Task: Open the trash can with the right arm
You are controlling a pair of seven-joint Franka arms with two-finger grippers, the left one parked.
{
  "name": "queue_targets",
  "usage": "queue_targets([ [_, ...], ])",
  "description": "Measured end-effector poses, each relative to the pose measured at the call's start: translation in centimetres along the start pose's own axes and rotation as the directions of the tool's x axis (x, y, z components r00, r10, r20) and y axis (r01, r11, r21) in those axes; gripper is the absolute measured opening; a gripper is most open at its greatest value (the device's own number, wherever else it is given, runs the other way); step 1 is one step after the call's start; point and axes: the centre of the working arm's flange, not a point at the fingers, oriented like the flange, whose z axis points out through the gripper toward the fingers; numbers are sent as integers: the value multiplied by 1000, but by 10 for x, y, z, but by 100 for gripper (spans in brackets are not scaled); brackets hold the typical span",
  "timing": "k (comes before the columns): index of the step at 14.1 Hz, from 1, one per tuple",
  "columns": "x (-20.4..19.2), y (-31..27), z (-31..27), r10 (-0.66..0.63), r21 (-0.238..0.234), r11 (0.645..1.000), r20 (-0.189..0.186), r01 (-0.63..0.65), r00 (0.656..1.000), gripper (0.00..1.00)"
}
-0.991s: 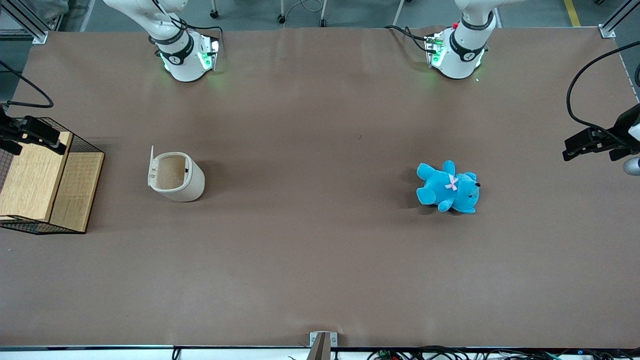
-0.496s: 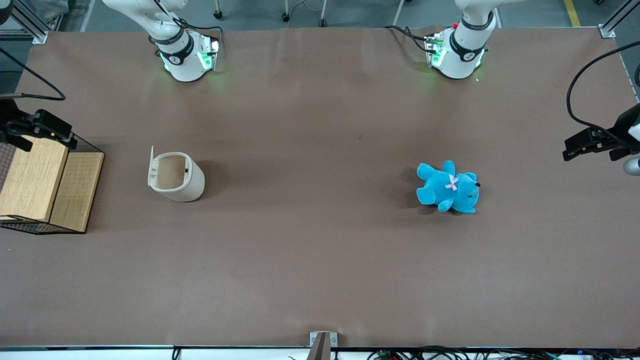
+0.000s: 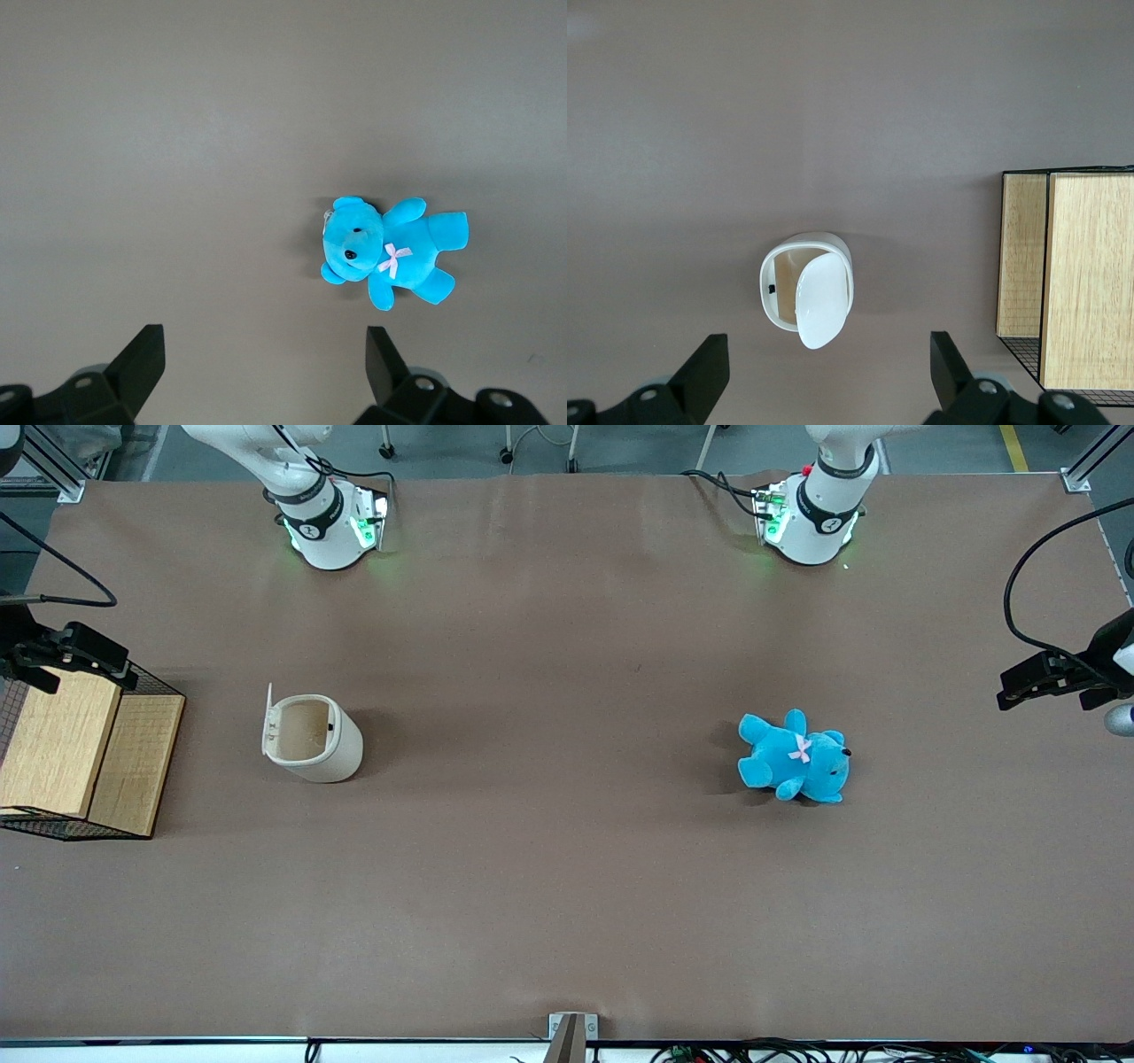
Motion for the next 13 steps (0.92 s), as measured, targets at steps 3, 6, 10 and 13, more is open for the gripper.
queue_targets([
  [3, -1, 0, 1, 0, 0, 1000, 7, 0, 1000, 100],
  [6, -1, 0, 1, 0, 0, 1000, 8, 0, 1000, 100],
  [10, -1, 3, 0, 5, 0, 1000, 7, -5, 1000, 100],
  [13, -2, 9, 0, 10, -22, 1000, 8, -10, 1000, 100],
])
